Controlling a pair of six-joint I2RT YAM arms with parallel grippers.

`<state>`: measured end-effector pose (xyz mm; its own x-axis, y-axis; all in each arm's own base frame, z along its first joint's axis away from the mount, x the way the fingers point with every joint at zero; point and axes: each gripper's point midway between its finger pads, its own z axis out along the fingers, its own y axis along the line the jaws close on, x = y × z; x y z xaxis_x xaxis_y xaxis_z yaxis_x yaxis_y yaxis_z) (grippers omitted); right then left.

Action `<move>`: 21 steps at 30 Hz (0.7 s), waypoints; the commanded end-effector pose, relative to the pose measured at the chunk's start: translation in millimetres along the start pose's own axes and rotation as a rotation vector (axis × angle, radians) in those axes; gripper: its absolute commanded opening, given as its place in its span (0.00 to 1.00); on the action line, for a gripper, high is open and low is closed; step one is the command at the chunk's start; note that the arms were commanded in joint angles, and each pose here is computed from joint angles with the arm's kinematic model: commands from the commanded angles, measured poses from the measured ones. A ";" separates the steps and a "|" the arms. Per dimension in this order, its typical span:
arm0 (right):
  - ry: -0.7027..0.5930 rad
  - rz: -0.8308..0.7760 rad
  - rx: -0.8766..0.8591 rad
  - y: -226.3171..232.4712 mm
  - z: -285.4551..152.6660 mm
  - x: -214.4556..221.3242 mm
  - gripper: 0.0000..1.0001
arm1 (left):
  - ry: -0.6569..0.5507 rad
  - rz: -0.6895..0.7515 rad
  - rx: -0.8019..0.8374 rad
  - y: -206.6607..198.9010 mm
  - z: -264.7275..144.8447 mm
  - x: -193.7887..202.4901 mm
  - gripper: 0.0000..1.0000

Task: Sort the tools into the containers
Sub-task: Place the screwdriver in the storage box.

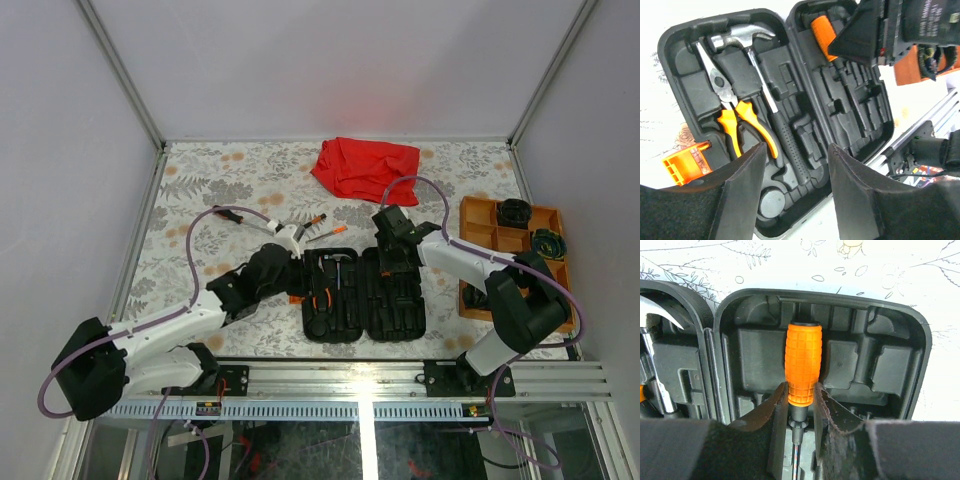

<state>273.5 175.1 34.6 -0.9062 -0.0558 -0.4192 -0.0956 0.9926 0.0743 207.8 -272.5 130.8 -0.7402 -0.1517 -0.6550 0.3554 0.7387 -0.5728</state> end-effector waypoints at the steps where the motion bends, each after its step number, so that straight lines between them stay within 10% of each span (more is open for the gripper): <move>1: -0.075 0.032 0.009 1.4 -4.6 -23.8 0.24 | 0.010 0.007 -0.039 9.3 10.2 1.2 0.52; 21: -0.164 0.043 -0.004 2.4 -13.8 -41.0 0.51 | 0.091 0.001 -0.046 15.9 26.9 21.1 0.52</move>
<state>290.5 174.7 42.3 -0.8688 -0.0116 -0.4950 -0.0551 0.9958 0.0735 204.4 -274.3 84.2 -0.8085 -0.0767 -0.5835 0.3099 0.7875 -0.5328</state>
